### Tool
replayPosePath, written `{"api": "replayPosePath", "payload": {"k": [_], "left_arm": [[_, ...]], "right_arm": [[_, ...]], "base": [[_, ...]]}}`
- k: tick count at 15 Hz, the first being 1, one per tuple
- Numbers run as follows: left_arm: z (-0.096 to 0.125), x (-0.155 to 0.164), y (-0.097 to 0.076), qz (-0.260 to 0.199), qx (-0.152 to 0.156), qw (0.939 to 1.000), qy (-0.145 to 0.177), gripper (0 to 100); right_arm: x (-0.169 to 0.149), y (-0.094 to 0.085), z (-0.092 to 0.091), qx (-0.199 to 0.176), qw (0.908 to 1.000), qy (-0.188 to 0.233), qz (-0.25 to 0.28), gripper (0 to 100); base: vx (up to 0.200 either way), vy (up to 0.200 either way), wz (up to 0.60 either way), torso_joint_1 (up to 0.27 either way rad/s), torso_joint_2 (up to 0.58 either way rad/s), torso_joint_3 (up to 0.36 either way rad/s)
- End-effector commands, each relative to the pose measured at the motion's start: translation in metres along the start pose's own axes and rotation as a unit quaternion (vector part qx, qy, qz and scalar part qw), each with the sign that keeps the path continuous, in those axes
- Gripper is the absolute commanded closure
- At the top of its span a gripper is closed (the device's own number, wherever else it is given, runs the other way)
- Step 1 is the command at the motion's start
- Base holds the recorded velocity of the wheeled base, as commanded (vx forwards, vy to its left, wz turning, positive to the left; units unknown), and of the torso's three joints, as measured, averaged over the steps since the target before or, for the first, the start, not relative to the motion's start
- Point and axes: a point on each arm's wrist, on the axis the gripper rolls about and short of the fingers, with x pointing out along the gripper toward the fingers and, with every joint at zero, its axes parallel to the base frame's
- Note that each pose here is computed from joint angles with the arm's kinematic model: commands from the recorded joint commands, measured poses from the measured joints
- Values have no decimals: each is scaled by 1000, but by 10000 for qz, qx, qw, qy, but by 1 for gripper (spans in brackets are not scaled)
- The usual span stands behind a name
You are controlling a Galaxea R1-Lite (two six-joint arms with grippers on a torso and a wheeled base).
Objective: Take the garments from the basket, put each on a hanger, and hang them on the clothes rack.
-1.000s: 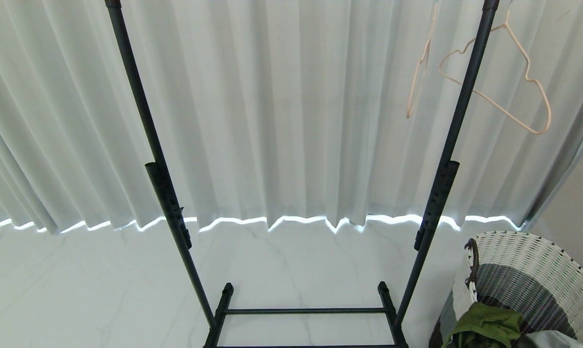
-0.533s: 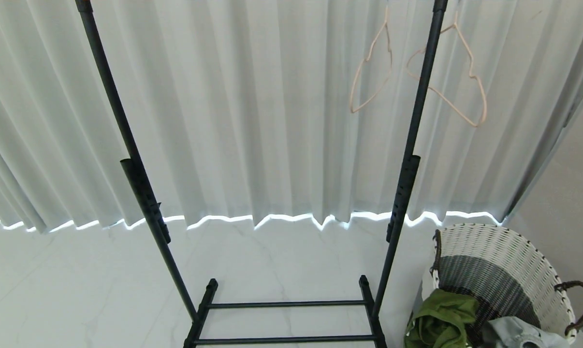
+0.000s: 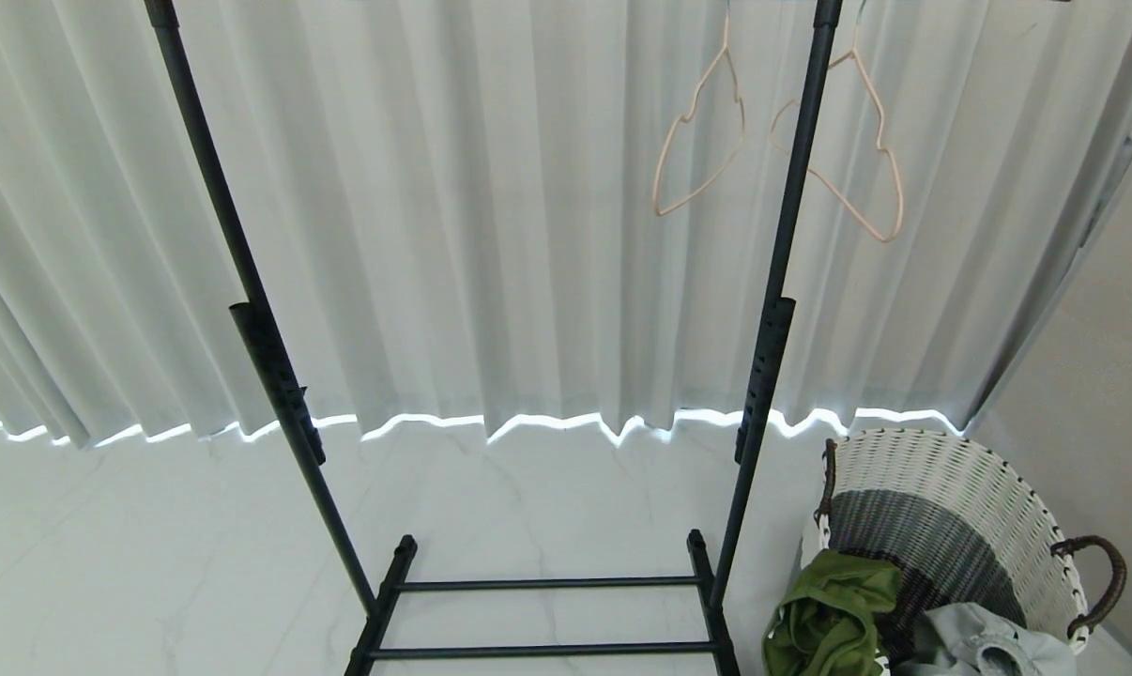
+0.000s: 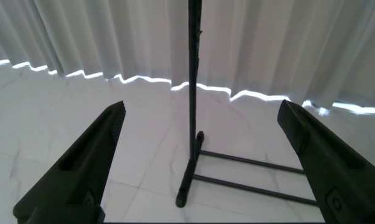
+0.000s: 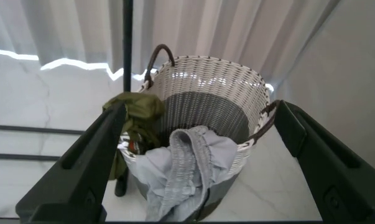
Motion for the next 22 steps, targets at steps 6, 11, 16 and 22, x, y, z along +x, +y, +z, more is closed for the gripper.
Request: {"api": "replayPosePath", "payload": {"k": [6, 11, 16, 22], "left_arm": [[0, 0, 0, 5, 16, 10000, 6, 0], [0, 0, 0, 5, -15, 10000, 6, 0], [0, 0, 0, 5, -61, 10000, 6, 0], [0, 0, 0, 82, -435, 9990, 13, 0]], "right_arm": [[1, 0, 1, -163, 9999, 12, 43, 0], [-1, -10, 89, 219, 9914, -355, 1238, 0], [83, -6, 85, -941, 9680, 1860, 1397, 0], [130, -13, 60, -1820, 9270, 2964, 1401, 0]], "base": [[0, 0, 0, 0, 0, 0], [0, 0, 0, 0, 0, 0], [0, 0, 0, 0, 0, 0], [0, 0, 0, 0, 0, 0]]}}
